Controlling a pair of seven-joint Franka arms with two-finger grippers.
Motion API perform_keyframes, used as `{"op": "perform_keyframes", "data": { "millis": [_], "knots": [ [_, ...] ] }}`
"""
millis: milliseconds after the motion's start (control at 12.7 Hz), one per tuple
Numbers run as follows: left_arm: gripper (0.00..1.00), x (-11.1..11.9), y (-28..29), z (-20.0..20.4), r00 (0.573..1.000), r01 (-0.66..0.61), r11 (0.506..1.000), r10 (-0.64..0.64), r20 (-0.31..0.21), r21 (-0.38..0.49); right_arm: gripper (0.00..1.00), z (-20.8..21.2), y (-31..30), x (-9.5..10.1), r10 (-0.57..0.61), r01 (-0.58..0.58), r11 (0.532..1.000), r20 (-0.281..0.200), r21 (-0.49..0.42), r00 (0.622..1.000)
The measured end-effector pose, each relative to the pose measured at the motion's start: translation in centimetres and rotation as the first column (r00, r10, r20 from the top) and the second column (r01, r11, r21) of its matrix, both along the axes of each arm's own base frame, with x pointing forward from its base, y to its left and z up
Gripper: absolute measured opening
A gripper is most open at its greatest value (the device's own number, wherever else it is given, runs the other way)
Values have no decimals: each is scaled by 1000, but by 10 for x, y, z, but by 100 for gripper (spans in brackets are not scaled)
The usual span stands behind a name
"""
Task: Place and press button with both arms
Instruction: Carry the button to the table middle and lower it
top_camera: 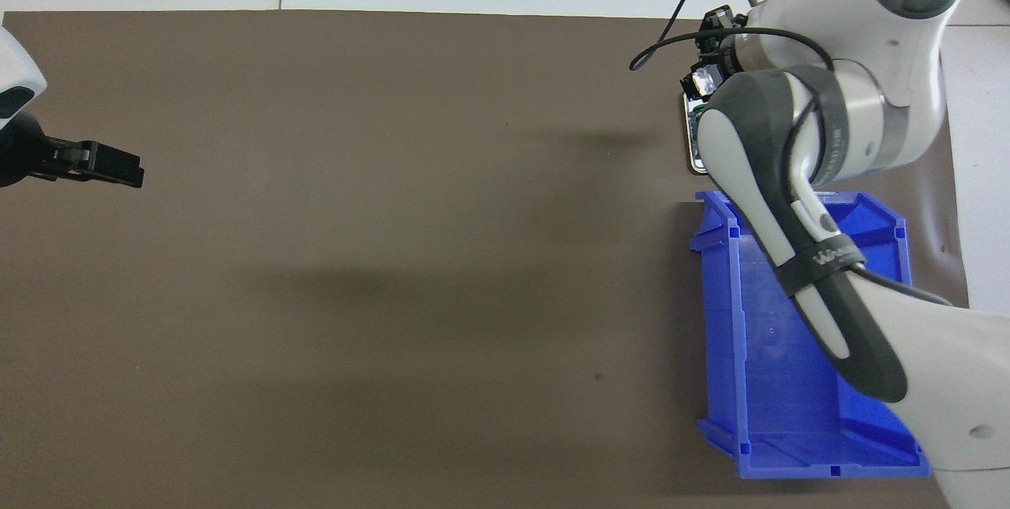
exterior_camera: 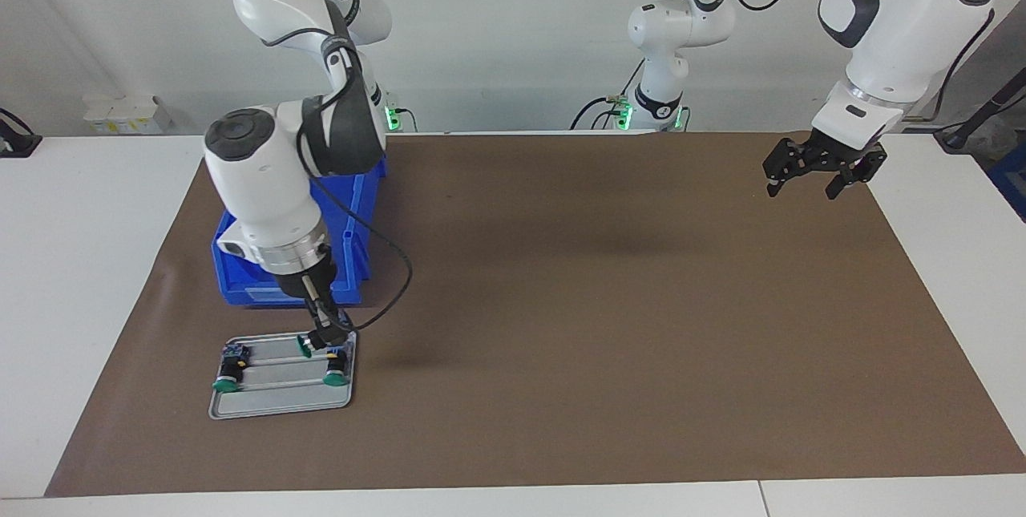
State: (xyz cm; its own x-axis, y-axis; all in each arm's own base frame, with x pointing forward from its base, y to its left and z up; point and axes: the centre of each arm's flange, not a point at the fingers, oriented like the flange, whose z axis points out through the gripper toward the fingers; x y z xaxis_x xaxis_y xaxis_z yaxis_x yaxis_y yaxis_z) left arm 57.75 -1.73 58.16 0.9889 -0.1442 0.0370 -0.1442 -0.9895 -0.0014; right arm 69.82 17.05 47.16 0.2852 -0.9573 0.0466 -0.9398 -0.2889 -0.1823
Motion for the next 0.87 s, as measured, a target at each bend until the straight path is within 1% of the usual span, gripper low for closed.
{"op": "perform_keyframes", "data": {
  "millis": [236,551,709,867],
  "knots": [
    [100,0,0,0,1000,0,1000,0,0,0,41,-8,98,-37,-125,125,992,-42,1,991],
    [100,0,0,0,1000,0,1000,0,0,0,41,-18,187,-82,-210,211,977,-59,16,976],
    [100,0,0,0,1000,0,1000,0,0,0,41,-46,241,-113,-244,243,970,-59,-25,968],
    [100,0,0,0,1000,0,1000,0,0,0,41,-78,286,-138,-277,275,960,-52,-47,959]
  ]
}}
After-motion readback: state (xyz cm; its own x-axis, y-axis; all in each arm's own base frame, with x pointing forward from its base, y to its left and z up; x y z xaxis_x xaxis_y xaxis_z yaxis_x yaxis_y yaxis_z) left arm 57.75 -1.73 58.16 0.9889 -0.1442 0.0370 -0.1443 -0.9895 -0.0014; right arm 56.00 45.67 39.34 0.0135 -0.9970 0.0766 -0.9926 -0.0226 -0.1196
